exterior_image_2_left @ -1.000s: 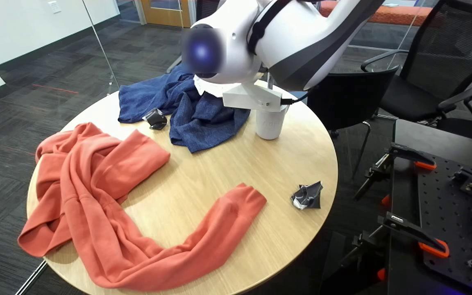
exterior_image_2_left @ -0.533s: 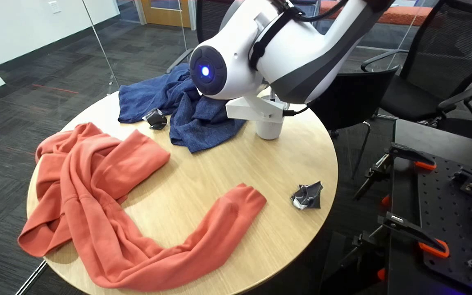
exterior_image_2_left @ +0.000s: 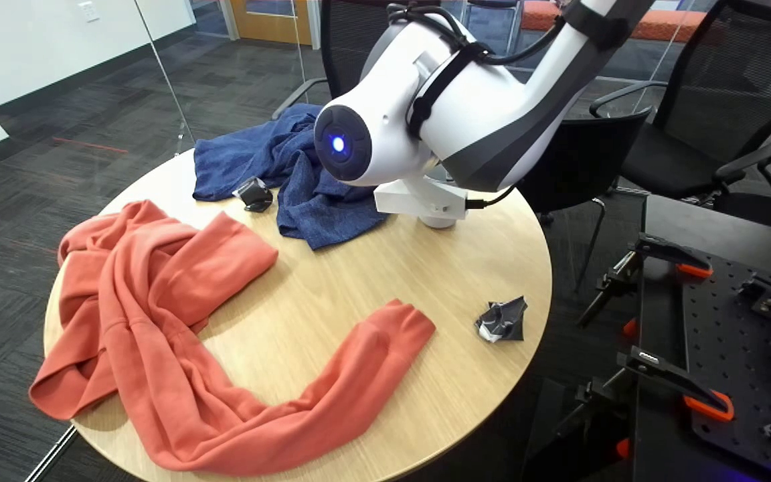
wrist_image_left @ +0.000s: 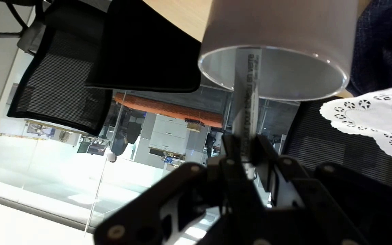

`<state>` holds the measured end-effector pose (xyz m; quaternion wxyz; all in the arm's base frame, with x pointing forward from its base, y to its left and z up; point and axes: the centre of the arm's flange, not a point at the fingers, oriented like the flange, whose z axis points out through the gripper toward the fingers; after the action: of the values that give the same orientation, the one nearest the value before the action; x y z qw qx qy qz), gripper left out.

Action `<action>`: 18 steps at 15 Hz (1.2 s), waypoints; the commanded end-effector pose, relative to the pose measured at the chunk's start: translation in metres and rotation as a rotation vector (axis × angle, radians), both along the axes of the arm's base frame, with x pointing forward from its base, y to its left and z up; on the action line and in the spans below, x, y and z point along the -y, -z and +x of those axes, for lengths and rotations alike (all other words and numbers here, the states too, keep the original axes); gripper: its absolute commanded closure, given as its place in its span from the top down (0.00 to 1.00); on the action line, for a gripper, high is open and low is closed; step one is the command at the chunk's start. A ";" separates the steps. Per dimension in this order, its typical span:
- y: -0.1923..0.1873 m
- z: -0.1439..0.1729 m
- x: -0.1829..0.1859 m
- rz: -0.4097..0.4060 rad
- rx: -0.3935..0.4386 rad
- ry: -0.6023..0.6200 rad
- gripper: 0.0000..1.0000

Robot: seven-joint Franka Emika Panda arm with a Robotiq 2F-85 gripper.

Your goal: Put the marker inside the white mug cup

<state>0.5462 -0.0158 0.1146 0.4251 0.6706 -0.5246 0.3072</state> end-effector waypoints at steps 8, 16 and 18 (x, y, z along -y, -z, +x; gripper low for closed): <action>0.004 -0.001 -0.005 0.019 0.064 0.053 0.74; -0.060 0.003 -0.004 0.033 0.192 0.058 1.00; -0.072 0.004 -0.003 0.037 0.211 0.055 1.00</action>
<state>0.5624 -0.0111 0.1612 0.3824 0.6331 -0.5766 0.3470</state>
